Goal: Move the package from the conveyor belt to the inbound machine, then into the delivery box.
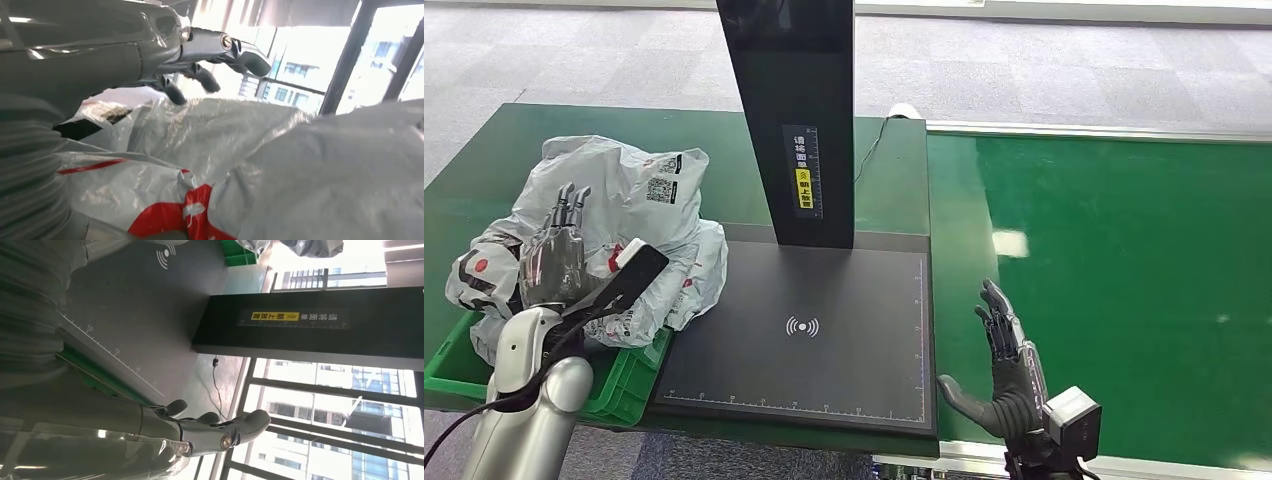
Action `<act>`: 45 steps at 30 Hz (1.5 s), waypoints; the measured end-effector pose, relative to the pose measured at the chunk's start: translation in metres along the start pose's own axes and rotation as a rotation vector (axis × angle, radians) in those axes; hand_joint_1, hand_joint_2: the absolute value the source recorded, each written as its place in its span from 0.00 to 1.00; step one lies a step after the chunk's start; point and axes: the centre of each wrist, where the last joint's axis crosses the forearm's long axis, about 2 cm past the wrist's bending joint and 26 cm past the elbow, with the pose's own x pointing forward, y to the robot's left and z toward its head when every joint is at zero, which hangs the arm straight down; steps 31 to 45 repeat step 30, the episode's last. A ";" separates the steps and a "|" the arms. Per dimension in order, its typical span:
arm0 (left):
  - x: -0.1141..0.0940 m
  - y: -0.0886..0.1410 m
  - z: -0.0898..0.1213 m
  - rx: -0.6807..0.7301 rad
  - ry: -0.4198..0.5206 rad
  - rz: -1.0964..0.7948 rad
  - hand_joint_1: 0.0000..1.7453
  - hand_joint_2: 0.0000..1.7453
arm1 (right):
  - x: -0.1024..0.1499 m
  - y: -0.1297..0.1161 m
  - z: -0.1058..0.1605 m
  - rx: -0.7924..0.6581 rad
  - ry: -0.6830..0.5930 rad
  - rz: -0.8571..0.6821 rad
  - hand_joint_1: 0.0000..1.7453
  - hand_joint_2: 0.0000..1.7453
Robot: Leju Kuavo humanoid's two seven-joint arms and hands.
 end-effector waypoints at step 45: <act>0.062 0.015 0.053 0.319 -0.620 1.127 0.00 1.00 | -0.006 0.002 -0.012 0.017 -0.023 -0.038 0.00 1.00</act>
